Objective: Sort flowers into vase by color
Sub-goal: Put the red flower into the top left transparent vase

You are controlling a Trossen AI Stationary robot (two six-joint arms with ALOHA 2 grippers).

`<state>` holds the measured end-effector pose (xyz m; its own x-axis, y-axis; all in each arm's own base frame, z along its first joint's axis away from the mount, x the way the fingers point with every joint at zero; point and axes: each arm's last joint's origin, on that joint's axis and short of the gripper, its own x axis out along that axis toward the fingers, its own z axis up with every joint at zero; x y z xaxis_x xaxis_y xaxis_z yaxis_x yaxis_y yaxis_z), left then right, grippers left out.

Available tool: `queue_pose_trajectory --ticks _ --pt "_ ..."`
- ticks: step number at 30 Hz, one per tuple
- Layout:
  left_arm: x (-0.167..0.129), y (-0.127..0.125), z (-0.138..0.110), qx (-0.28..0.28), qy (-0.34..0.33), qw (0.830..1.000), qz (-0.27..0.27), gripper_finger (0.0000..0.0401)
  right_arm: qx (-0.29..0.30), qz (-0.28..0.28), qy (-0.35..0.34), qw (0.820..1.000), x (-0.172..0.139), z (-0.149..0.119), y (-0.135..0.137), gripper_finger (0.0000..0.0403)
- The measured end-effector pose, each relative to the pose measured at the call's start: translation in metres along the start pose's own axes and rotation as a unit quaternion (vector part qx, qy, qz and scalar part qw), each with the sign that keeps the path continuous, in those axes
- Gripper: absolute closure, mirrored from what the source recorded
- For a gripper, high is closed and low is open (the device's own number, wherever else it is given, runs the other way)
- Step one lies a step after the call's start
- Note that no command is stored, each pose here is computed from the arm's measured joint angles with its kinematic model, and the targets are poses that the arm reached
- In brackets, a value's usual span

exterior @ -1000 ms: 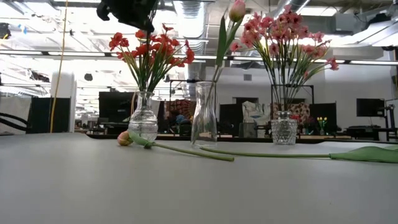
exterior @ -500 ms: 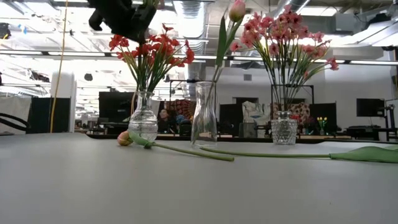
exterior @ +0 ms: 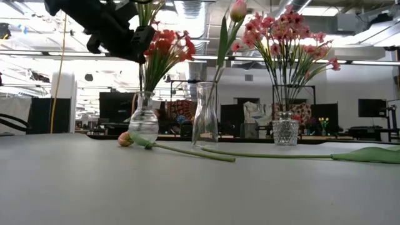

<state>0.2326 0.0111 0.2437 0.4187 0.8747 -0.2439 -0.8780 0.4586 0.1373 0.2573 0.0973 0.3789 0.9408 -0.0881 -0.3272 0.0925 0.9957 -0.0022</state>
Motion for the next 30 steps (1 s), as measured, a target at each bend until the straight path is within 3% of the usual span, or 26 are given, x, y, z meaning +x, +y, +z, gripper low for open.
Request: queue_pose_trajectory --ticks 7,12,25,30 --pt "0.001 0.0 -0.007 0.008 0.016 1.0 -0.025 0.0401 0.0 0.0 0.0 1.0 0.0 0.0 0.0 0.0198" --pt "0.004 0.001 -0.006 -0.024 0.018 0.999 -0.019 0.0387 0.0 0.0 0.0 1.0 0.0 0.0 0.0 0.0198" --pt "0.007 0.006 -0.003 -0.018 0.039 0.998 -0.053 0.0241 0.0 0.0 0.0 1.0 0.0 0.0 0.0 0.0198" --pt "0.0 0.016 0.0 -0.011 0.058 0.994 -0.087 0.0211 0.001 0.0 -0.001 1.0 0.0 0.0 0.0 0.0198"
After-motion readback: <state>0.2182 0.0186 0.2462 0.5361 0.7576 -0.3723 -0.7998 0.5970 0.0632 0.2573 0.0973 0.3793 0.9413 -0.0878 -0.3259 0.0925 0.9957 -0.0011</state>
